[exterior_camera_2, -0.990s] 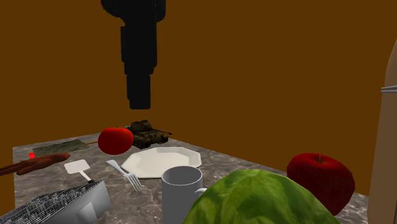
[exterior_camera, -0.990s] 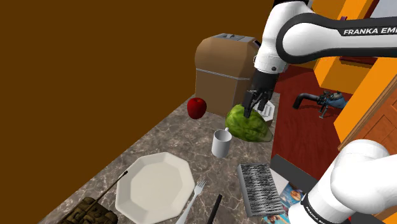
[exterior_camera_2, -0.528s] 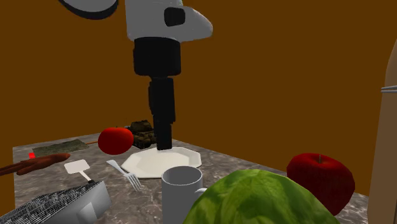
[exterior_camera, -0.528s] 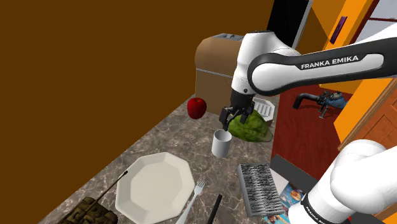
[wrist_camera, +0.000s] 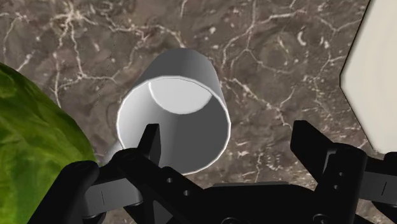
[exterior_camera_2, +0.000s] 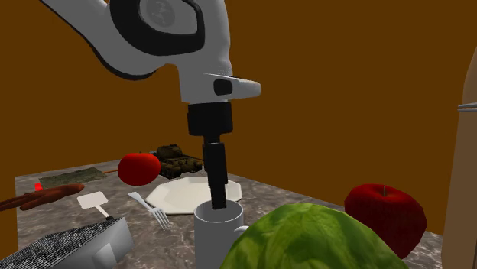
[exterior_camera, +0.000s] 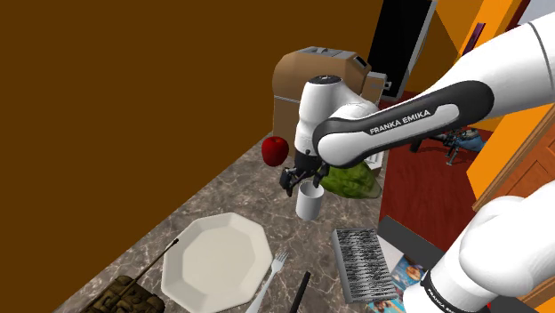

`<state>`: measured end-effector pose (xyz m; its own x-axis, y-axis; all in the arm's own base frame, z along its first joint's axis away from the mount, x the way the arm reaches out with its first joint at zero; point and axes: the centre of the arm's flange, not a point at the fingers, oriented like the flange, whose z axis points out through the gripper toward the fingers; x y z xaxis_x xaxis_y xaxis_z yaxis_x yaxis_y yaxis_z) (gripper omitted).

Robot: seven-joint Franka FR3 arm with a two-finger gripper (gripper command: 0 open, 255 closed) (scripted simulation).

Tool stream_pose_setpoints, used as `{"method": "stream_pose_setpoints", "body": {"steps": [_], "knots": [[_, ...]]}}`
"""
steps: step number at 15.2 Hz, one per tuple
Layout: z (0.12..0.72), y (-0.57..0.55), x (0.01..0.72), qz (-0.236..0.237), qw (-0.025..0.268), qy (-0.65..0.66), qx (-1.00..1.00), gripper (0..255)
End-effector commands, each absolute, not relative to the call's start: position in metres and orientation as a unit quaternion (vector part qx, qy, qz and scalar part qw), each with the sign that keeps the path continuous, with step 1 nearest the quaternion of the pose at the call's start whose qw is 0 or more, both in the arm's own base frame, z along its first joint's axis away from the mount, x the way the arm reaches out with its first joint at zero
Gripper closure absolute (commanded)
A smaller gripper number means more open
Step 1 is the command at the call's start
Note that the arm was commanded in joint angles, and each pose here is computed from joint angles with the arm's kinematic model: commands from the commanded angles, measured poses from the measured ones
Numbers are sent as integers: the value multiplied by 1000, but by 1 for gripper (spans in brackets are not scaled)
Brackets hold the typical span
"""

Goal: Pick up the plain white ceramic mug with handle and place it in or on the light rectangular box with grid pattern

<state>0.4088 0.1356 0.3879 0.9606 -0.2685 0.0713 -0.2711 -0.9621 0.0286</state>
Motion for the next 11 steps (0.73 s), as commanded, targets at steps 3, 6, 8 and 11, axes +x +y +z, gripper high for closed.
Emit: {"method": "stream_pose_setpoints", "body": {"steps": [3,6,8,11], "knots": [[367,136,411,35,19,-139,989,0],[348,135,412,35,19,-139,989,0],[348,135,412,35,19,-139,989,0],[348,135,412,35,19,-139,989,0]]}}
